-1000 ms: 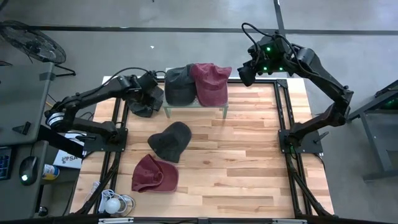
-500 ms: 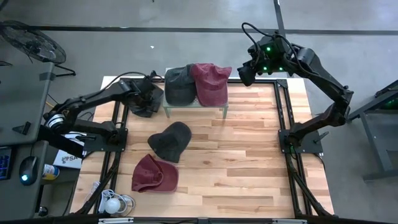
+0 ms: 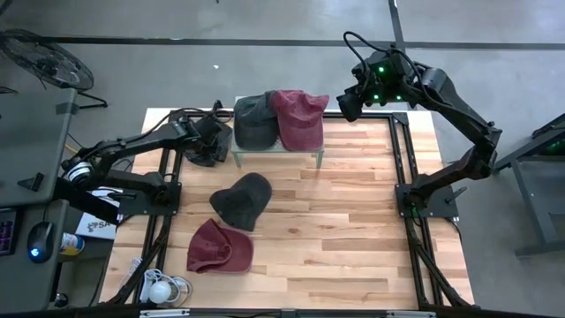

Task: Pick & Place hat
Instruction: Stack the left black cap on the red cap on the shelf

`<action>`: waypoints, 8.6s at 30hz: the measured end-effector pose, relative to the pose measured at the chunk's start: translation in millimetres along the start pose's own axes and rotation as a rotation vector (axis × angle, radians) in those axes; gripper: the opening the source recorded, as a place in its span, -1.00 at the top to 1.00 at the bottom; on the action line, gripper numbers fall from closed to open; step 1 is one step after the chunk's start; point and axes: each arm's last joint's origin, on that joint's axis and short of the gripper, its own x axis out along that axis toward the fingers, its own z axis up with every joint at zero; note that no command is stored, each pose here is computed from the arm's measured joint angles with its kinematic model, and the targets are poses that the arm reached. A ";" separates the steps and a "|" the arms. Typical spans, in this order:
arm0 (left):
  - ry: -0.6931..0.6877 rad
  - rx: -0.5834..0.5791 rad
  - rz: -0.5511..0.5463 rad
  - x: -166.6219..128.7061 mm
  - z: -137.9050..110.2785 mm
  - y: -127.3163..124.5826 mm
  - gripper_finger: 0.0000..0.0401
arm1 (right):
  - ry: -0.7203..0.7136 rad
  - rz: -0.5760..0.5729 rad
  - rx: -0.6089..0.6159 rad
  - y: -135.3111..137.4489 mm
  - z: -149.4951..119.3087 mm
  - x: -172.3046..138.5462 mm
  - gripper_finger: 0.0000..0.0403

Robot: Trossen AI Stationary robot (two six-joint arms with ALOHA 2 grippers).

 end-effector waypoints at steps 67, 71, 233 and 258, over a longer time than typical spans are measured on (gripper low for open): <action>-0.641 -0.182 -0.252 -209.4 12.5 35.6 0.98 | -0.004 0.002 0.006 0.1 0.5 0.3 0.12; -0.794 -0.145 -0.399 -240.2 21.0 33.3 0.98 | -0.011 0.011 -0.003 0.6 1.3 0.2 0.12; -0.971 0.560 -1.293 -212.7 47.1 -181.1 -0.72 | -0.537 0.374 -0.710 112.6 6.2 -32.8 0.89; -0.962 0.524 -1.248 -207.4 50.0 -198.5 0.21 | -0.500 0.437 -0.705 118.6 2.0 -29.3 0.89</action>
